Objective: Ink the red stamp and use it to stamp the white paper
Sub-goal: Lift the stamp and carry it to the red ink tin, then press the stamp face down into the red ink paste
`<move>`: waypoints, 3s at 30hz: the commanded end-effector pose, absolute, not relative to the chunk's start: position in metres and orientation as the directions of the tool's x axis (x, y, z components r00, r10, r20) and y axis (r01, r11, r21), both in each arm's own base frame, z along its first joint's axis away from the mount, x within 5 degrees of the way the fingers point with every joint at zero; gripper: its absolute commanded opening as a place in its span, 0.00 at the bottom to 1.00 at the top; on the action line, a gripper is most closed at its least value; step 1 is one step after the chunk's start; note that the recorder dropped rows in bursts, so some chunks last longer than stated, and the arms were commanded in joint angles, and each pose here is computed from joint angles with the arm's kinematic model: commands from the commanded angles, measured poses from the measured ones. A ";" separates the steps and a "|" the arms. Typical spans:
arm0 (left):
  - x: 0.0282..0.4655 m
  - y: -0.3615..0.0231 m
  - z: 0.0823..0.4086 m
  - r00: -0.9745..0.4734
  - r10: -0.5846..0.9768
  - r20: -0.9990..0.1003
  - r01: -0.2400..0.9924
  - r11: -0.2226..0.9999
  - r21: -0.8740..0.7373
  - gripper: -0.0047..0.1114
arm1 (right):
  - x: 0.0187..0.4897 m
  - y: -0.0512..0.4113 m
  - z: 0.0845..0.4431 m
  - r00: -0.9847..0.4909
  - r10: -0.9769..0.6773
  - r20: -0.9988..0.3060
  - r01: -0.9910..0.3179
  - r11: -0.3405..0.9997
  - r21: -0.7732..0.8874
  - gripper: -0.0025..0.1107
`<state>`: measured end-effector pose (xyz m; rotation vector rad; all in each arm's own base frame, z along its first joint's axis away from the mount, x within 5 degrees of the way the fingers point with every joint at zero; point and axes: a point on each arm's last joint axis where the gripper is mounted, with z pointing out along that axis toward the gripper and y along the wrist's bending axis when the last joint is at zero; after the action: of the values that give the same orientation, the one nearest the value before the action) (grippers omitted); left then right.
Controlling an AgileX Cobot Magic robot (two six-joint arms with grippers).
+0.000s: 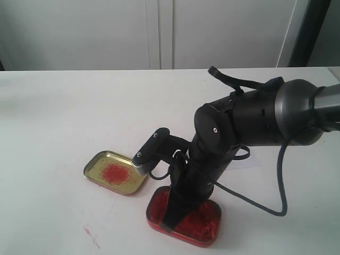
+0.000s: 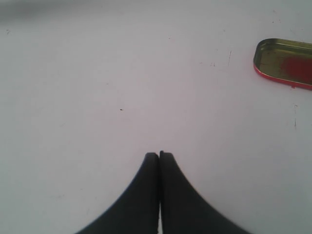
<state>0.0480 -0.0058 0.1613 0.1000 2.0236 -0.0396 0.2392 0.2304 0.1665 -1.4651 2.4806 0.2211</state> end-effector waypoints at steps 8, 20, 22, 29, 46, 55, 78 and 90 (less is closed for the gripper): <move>0.048 -0.006 0.158 -0.445 0.045 -0.895 0.086 0.996 0.008 0.04 | 0.241 0.231 0.149 -0.484 -0.837 -0.254 -0.868 0.496 0.022 0.02; 0.048 -0.006 0.158 -0.445 0.045 -0.895 0.086 0.996 0.008 0.04 | 0.234 0.225 0.124 -0.489 -0.867 -0.090 -0.872 0.484 0.080 0.02; 0.048 -0.006 0.158 -0.445 0.045 -0.895 0.086 0.996 0.008 0.04 | 0.231 0.222 0.118 -0.489 -0.870 -0.060 -0.871 0.483 0.089 0.02; 0.048 -0.006 0.158 -0.445 0.045 -0.895 0.086 0.996 0.008 0.04 | 0.222 0.212 0.107 -0.477 -0.879 0.003 -0.875 0.475 0.098 0.02; 0.048 -0.006 0.158 -0.445 0.045 -0.895 0.086 0.996 0.008 0.04 | 0.213 0.204 0.084 -0.472 -0.876 0.093 -0.867 0.481 0.128 0.02; 0.048 -0.006 0.158 -0.445 0.045 -0.895 0.086 0.996 0.008 0.04 | 0.222 0.213 0.096 -0.524 -0.851 0.038 -0.844 0.525 0.105 0.02; 0.048 -0.006 0.158 -0.445 0.045 -0.895 0.086 0.996 0.008 0.04 | 0.239 0.228 0.184 -0.588 -0.752 -0.296 -0.795 0.605 0.042 0.02; 0.048 -0.006 0.158 -0.445 0.045 -0.895 0.086 0.996 0.008 0.04 | 0.238 0.230 0.182 -0.623 -0.711 -0.325 -0.766 0.639 0.069 0.02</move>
<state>0.0480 -0.0058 0.1613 0.1000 2.0236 -0.0396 0.2386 0.2297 0.1782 -1.2361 2.6076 0.2660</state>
